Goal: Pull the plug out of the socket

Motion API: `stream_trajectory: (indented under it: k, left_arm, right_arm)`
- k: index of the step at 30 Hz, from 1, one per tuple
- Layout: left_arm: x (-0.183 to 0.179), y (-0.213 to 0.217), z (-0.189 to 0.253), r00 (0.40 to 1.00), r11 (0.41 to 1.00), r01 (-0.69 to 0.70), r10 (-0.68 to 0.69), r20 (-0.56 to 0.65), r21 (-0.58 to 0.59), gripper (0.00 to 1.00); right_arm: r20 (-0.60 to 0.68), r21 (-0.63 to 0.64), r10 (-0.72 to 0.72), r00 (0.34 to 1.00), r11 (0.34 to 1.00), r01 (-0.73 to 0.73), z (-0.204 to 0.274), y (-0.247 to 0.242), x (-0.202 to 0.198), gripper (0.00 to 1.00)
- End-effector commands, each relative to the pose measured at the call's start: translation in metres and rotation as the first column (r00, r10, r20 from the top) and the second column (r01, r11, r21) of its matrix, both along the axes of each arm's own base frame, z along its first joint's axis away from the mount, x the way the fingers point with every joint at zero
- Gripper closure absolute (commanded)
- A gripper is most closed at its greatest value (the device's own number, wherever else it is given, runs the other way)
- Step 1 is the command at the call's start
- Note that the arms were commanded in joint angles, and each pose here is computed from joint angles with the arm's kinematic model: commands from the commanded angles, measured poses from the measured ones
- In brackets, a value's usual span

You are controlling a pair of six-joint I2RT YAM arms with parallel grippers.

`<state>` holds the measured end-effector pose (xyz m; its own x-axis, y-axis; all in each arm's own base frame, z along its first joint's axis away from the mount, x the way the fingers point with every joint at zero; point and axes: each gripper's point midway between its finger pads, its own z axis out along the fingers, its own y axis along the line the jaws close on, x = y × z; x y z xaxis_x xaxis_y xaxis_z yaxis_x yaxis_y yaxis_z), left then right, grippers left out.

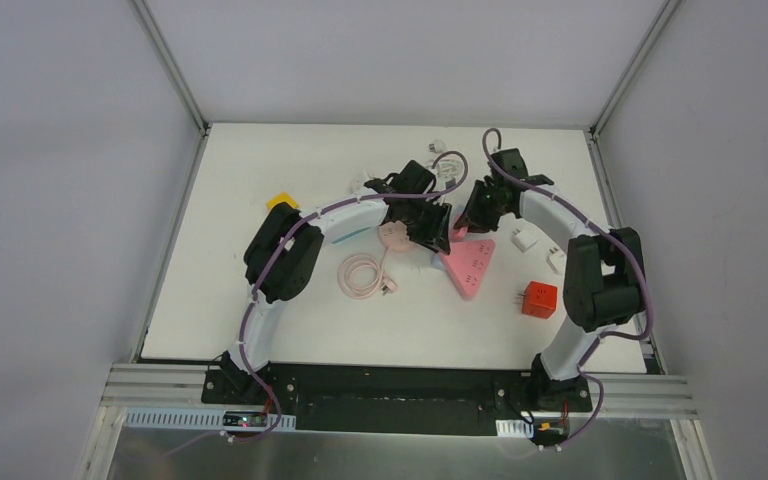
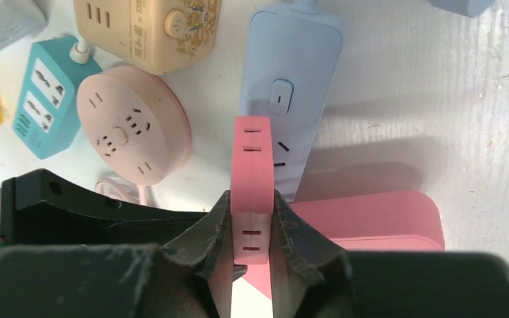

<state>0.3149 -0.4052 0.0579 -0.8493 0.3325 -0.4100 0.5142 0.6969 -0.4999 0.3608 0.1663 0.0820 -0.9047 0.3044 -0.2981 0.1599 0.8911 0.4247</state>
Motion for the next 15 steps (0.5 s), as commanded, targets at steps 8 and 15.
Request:
stream_trajectory:
  k: [8, 15]
  left_arm:
    - [-0.037, 0.069, -0.079, 0.992, 0.94, 0.028, 0.016, -0.128, 0.341, 0.81]
    - [-0.035, 0.07, -0.079, 0.992, 0.939, 0.028, 0.015, -0.124, 0.343, 0.81]
  right_arm:
    - [-0.128, 0.32, -0.057, 0.99, 0.942, 0.096, 0.051, 0.016, 0.017, 1.0]
    - [-0.026, 0.156, -0.131, 0.991, 0.979, 0.134, 0.045, -0.012, 0.024, 1.0]
